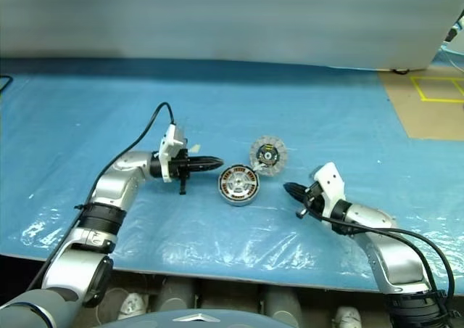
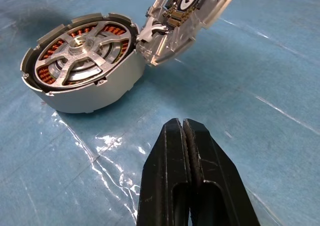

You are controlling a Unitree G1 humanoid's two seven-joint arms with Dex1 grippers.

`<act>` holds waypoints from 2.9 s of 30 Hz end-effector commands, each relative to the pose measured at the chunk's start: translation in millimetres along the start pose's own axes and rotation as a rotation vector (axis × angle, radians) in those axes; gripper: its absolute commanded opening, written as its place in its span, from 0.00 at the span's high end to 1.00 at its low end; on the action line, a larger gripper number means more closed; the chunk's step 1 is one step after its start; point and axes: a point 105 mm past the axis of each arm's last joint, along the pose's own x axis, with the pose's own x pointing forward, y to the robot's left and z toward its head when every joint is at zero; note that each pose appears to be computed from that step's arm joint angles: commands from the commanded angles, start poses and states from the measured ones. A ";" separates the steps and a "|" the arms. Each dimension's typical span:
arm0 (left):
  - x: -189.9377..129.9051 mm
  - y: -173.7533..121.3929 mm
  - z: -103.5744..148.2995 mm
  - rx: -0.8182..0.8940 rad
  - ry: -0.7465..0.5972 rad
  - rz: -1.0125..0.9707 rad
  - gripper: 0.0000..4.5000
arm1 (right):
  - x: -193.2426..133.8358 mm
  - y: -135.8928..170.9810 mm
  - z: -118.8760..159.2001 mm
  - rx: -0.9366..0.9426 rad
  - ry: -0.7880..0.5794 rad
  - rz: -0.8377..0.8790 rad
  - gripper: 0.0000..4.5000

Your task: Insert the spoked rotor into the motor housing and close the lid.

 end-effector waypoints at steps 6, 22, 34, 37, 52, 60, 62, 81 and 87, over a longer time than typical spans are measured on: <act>2.5 -0.8 6.7 0.028 -0.019 -0.012 1.00 | 9.3 -21.8 28.1 -0.059 -0.100 -0.135 1.00; -36.1 -17.1 -9.1 0.009 0.065 0.065 1.00 | 35.8 -4.7 53.1 0.011 -0.276 -0.066 1.00; -43.6 -20.9 -19.8 -0.025 0.076 0.122 1.00 | 48.8 8.3 73.5 0.001 -0.346 0.025 1.00; -44.3 -21.2 -21.8 -0.031 0.076 0.130 1.00 | 55.1 18.9 73.9 -0.018 -0.344 0.059 1.00; -55.2 -27.1 -19.0 -0.047 0.057 0.202 1.00 | 83.9 51.1 53.9 -0.111 -0.211 0.185 1.00; -59.4 -28.5 -20.2 -0.052 0.061 0.228 1.00 | 90.9 53.4 58.0 -0.105 -0.212 0.213 1.00; -59.4 -29.3 -21.5 -0.055 0.061 0.228 1.00 | 91.7 53.2 58.7 -0.107 -0.212 0.213 1.00; -52.0 -29.4 -24.2 -0.062 0.070 0.207 1.00 | 91.6 68.1 41.5 -0.202 -0.091 0.298 0.00; -51.7 -28.5 -23.2 -0.055 0.074 0.209 1.00 | 94.1 62.6 41.9 -0.251 -0.096 0.273 0.19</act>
